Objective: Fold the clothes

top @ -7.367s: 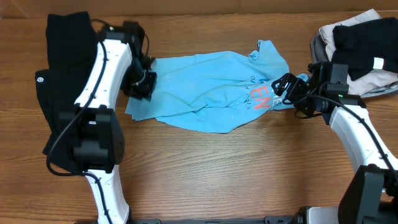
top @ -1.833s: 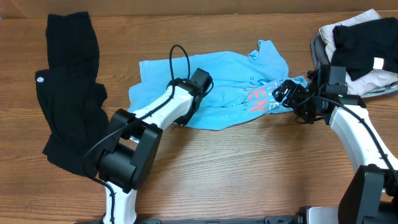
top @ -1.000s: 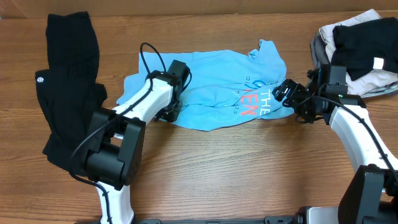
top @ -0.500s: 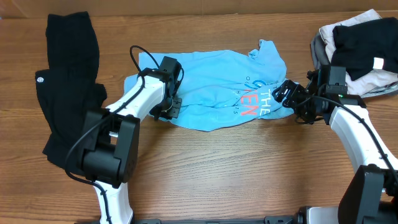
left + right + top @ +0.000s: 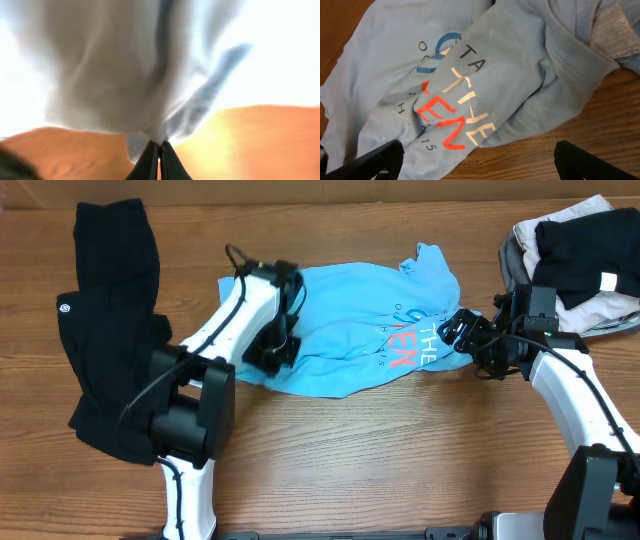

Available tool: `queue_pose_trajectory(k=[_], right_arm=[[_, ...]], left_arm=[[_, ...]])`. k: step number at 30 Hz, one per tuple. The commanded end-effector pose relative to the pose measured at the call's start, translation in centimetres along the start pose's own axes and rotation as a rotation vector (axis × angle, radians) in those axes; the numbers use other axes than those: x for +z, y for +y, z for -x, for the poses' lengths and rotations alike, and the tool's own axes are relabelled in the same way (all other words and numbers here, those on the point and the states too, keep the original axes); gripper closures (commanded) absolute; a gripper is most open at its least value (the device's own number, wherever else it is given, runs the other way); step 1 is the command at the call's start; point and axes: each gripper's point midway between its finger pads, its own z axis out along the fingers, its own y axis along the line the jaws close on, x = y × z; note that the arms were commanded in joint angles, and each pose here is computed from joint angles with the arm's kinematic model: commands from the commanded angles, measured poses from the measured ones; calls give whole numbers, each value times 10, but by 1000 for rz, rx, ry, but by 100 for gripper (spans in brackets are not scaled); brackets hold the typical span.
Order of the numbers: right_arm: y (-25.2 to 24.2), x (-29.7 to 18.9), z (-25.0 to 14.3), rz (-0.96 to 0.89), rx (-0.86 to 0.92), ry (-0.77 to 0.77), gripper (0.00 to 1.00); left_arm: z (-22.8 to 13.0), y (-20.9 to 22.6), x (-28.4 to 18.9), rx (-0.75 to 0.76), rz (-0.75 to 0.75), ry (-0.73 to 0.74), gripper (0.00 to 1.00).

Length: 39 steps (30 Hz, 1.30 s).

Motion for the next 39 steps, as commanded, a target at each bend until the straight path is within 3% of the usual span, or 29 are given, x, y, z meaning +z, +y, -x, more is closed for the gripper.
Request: queue_pose_trajectory(k=[1, 9, 10, 12, 15, 18, 22, 26, 30, 35, 39], right_arm=[[4, -4, 7, 8, -14, -23, 0], [4, -4, 7, 7, -14, -22, 0], [4, -4, 7, 8, -14, -23, 0], [4, -4, 7, 8, -14, -23, 0], [4, -4, 7, 7, -13, -22, 0], [4, -4, 7, 7, -13, -21, 0], [4, -4, 7, 8, -13, -21, 0], [4, -4, 7, 8, -13, -21, 0], [4, -4, 7, 8, -14, -22, 0], [4, -4, 7, 8, -14, -22, 0], [4, -4, 7, 8, -14, -22, 0]], left_arm=[[18, -31, -67, 49, -41, -127, 96], [24, -41, -113, 87, -36, -228, 96], [27, -38, -114, 83, -31, -236, 92], [29, -33, -114, 74, -19, -245, 55], [29, -25, -114, 60, 3, -240, 22], [20, -20, -111, 52, 14, -201, 17], [6, -10, -103, 32, 58, -133, 24], [-5, -8, -80, 32, 68, -56, 49], [-14, 0, -48, 20, 108, 19, 61], [-24, 17, -20, -28, 201, 69, 64], [-29, 27, -2, -56, 256, 87, 60]])
